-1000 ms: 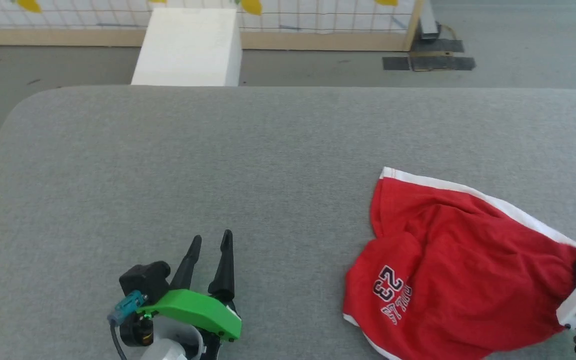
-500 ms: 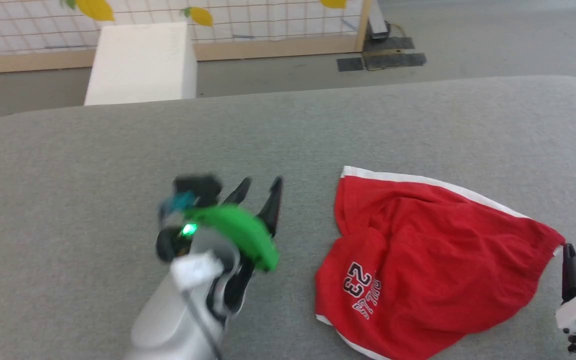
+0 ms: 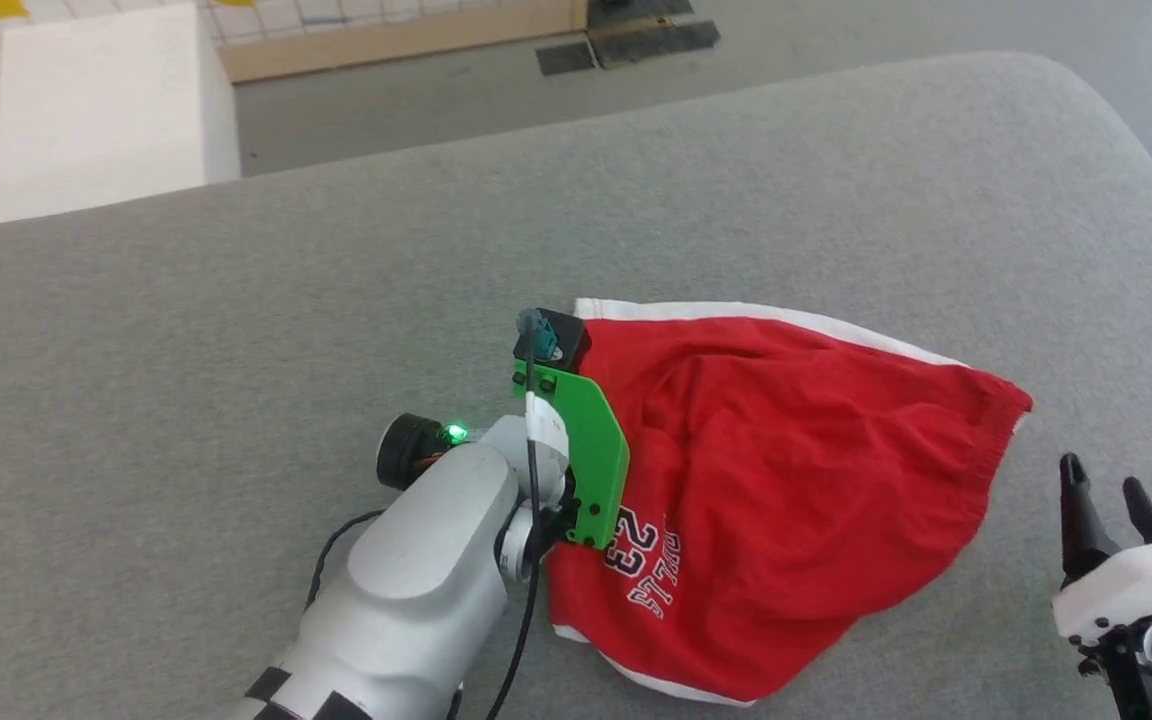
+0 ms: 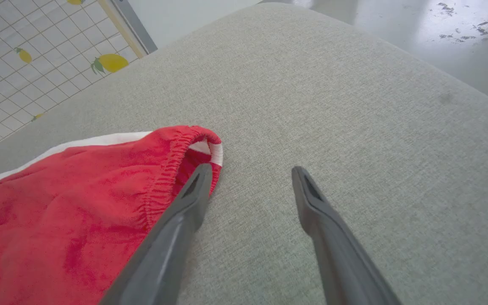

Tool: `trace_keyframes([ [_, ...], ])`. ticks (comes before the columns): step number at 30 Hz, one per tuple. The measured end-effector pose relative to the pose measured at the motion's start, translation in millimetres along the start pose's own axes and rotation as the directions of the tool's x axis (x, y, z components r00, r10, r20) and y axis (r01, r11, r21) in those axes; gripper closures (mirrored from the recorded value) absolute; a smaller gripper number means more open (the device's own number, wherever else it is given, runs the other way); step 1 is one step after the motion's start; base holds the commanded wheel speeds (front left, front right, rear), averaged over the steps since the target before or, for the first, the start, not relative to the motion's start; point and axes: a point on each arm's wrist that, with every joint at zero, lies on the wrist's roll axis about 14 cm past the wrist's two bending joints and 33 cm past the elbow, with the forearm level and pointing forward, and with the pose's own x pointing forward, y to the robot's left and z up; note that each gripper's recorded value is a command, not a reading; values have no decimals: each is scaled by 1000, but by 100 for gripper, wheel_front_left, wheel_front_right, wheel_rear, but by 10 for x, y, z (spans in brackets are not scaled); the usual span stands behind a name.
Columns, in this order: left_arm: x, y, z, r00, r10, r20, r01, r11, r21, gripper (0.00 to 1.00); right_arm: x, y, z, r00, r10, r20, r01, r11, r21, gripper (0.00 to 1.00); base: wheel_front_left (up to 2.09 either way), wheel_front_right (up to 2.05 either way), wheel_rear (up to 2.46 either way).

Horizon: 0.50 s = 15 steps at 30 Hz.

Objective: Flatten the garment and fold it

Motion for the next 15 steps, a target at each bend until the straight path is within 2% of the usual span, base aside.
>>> trace_keyframes([
  [5, 142, -94, 18, 998, -58, 15, 58, 998, -10, 0, -6, -121, -82, 999, -41, -20, 40, 999, -11, 0, 0, 0, 0],
  [6, 159, -121, 25, 997, -75, 19, 76, 997, -17, 13, -3, -133, -94, 999, -45, -24, 45, 999, -12, 0, 0, 0, 0],
  [7, 170, -143, 41, 996, -90, 28, 91, 996, -23, 80, 4, -135, -97, 999, -47, -24, 47, 999, -15, 0, 0, 0, 0],
  [8, 169, -165, 55, 994, -105, 38, 106, 994, -34, 100, 14, -124, -97, 999, -45, -24, 44, 999, -17, 0, 0, 0, 0],
  [12, 126, -195, 118, 986, -135, 93, 144, 984, -103, 100, 65, -43, -78, 1000, -24, -19, 24, 999, -22, 0, 0, 0, 0],
  [15, 19, -92, 319, 971, -115, 210, 158, 967, -199, 100, 102, 48, -78, 1000, 0, -19, 0, 1000, -30, 0, 0, 0, 0],
])
